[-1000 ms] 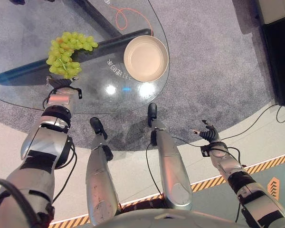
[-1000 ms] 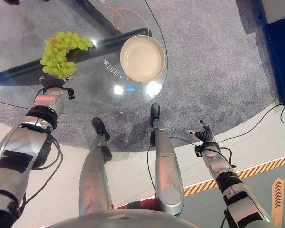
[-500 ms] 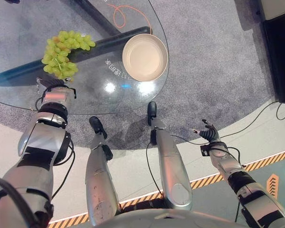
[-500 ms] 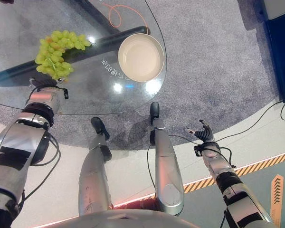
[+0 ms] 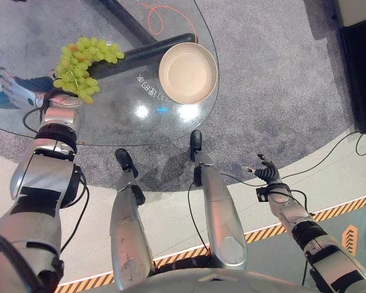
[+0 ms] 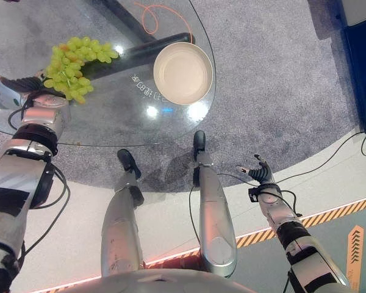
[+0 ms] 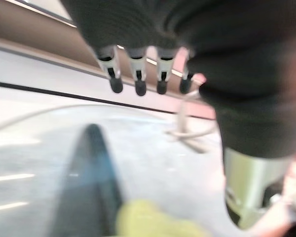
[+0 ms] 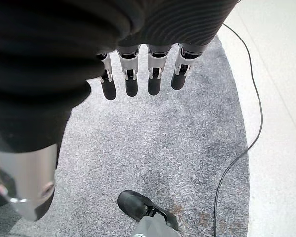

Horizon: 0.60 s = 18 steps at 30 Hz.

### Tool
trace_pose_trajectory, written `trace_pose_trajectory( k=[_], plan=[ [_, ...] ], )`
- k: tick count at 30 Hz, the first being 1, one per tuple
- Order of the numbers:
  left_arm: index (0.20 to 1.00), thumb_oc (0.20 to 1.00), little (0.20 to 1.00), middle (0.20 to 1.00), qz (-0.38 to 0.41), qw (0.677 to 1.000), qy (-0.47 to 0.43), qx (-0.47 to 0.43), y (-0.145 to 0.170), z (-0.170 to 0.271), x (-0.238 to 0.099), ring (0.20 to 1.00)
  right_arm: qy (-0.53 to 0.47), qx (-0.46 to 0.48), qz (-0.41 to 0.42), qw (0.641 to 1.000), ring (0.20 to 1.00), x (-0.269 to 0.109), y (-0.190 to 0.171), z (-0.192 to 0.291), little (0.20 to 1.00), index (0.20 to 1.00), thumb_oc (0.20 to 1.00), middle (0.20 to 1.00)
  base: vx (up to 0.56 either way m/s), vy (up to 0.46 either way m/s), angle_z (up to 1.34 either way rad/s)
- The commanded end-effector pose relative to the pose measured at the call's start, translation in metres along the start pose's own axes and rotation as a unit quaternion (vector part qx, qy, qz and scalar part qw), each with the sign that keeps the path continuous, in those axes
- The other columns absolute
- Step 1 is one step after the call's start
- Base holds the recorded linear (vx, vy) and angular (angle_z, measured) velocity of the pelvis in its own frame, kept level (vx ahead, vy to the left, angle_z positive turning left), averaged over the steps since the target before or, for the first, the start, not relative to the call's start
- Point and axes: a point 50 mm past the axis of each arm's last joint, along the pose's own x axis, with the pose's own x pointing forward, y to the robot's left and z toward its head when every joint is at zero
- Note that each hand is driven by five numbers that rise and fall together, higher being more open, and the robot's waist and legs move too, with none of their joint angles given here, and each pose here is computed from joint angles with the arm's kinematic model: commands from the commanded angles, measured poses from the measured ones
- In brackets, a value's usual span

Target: Pick up fruits into the plate

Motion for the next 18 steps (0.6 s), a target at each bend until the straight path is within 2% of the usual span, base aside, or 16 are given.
trace_pose_trajectory(
  k=[1, 6, 10, 12, 16, 18],
  plan=[
    [1.0, 1.0, 1.0, 1.0, 0.013, 0.999, -0.039, -0.006, 0.017, -0.006, 0.013, 1.0, 0.032, 0.003, -0.012, 0.999, 1.0, -0.016, -0.003, -0.029, 1.0, 1.0, 1.0, 1.0, 0.0, 0.0, 0.0],
    [1.0, 1.0, 1.0, 1.0, -0.073, 0.989, -0.113, 0.06, 0.011, -0.02, -0.001, 1.0, 0.028, -0.003, -0.024, 0.999, 1.0, -0.016, -0.011, -0.029, 1.0, 1.0, 1.0, 1.0, -0.02, 0.078, 0.01],
    [1.0, 1.0, 1.0, 1.0, -0.102, 0.978, -0.147, 0.103, 0.014, -0.017, 0.002, 1.0, 0.028, -0.014, -0.03, 0.999, 1.0, -0.016, -0.019, -0.029, 1.0, 1.0, 1.0, 1.0, -0.01, 0.063, 0.05],
    [1.0, 1.0, 1.0, 1.0, -0.108, 0.964, -0.188, 0.152, 0.015, -0.009, 0.005, 1.0, 0.028, -0.021, -0.033, 0.999, 1.0, -0.015, -0.025, -0.03, 1.0, 1.0, 1.0, 1.0, -0.01, 0.073, 0.03],
    [1.0, 1.0, 1.0, 1.0, -0.128, 0.938, -0.206, 0.247, 0.015, 0.003, 0.013, 1.0, 0.027, -0.031, -0.037, 0.998, 1.0, -0.013, -0.034, -0.028, 1.0, 1.0, 1.0, 1.0, 0.0, 0.051, -0.02],
    [1.0, 1.0, 1.0, 1.0, -0.126, 0.914, -0.217, 0.319, 0.018, 0.013, 0.023, 1.0, 0.022, -0.033, -0.041, 0.998, 1.0, -0.01, -0.04, -0.024, 1.0, 1.0, 1.0, 1.0, 0.0, 0.015, -0.01]
  ],
)
